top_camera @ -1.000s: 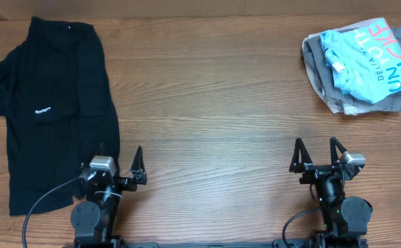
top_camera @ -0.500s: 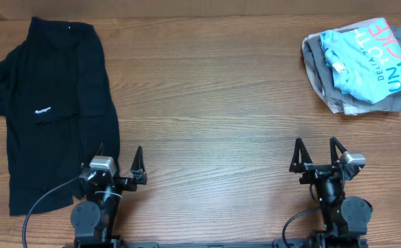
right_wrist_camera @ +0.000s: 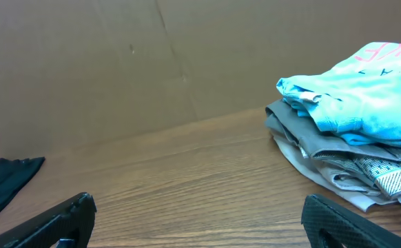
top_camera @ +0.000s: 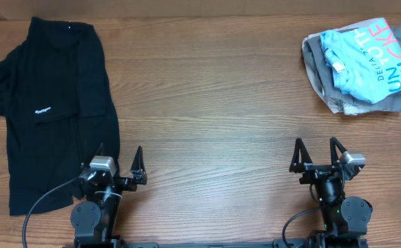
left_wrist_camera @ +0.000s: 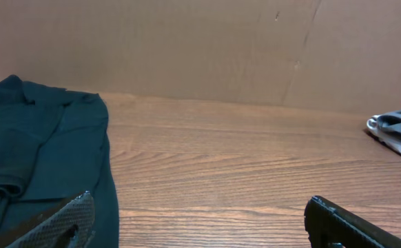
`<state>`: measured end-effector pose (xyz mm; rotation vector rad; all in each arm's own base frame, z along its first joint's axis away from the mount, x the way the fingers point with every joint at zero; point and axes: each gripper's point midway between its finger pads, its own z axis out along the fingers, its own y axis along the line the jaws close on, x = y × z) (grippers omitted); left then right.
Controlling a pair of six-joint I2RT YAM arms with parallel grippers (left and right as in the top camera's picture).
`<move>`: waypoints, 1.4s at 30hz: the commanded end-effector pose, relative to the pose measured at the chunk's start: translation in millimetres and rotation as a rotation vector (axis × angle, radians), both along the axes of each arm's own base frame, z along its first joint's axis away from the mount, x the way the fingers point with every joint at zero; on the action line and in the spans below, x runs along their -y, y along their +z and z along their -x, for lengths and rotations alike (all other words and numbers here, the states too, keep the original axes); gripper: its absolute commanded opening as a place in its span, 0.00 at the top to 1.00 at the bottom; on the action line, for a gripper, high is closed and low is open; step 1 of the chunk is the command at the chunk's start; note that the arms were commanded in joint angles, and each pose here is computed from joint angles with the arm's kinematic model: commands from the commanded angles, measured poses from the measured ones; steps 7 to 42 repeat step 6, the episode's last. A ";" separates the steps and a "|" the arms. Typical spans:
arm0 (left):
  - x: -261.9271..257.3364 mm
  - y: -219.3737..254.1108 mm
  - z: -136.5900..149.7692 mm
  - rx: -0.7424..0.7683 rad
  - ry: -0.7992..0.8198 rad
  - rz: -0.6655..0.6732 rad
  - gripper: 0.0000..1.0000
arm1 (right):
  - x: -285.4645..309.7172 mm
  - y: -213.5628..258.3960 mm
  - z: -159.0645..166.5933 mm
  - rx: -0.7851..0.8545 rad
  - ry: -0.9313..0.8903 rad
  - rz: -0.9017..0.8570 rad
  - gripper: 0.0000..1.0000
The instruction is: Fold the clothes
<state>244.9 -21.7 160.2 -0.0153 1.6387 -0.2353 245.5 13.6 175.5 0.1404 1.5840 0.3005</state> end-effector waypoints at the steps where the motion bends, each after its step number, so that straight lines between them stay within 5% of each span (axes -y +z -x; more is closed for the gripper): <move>1: -2.1 0.3 0.0 0.004 0.012 0.005 0.00 | 1.1 -2.0 -0.2 0.003 -0.007 -0.001 0.00; 42: -2.1 0.2 0.0 0.004 0.012 0.005 0.00 | 1.1 -2.1 -0.2 0.003 -0.007 -0.001 0.00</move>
